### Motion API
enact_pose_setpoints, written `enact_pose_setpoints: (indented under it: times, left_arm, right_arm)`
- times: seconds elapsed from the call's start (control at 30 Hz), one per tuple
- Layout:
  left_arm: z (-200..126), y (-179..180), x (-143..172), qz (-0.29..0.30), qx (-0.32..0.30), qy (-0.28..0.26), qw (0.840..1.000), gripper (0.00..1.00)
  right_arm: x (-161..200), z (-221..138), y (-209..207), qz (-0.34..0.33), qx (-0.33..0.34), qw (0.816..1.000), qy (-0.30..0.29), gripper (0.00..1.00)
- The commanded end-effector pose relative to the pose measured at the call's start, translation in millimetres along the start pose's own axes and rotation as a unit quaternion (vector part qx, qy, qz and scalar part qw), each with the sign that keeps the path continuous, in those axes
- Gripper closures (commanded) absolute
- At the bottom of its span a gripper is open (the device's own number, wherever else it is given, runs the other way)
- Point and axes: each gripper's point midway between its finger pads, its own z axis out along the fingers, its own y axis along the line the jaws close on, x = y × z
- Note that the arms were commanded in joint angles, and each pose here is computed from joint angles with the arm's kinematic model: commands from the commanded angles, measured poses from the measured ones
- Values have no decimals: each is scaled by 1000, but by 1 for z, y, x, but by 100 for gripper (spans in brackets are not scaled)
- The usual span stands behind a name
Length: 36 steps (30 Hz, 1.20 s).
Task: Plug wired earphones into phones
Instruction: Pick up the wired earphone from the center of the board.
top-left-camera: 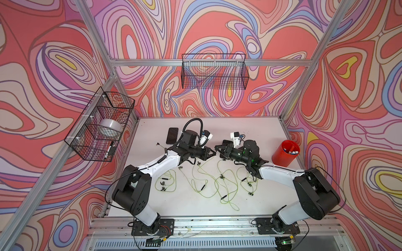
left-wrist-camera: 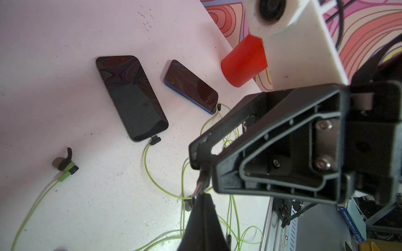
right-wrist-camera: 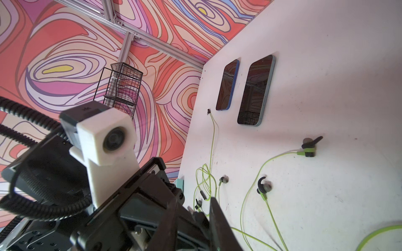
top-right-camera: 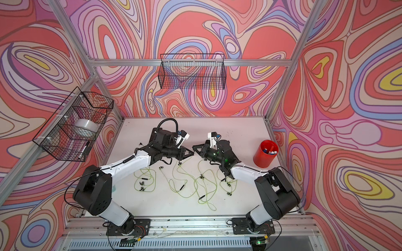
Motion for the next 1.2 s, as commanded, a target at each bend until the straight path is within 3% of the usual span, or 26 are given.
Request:
enact_pose_setpoints:
  times: [0.0, 0.37, 0.7, 1.17]
  left_arm:
    - [3, -2, -2, 2, 11, -6, 1000, 100]
    - [1, -8, -4, 6, 23, -8, 1000, 100]
    - [2, -7, -4, 3, 25, -5, 1000, 100]
    - [1, -6, -5, 4, 22, -6, 1000, 100]
  right_arm:
    - [4, 0, 1, -1, -9, 1000, 2, 75]
    - [12, 0, -12, -2, 13, 1000, 14, 70]
    - [12, -1, -10, -2, 9, 1000, 15, 77]
    - [11, -3, -11, -5, 11, 1000, 9, 99]
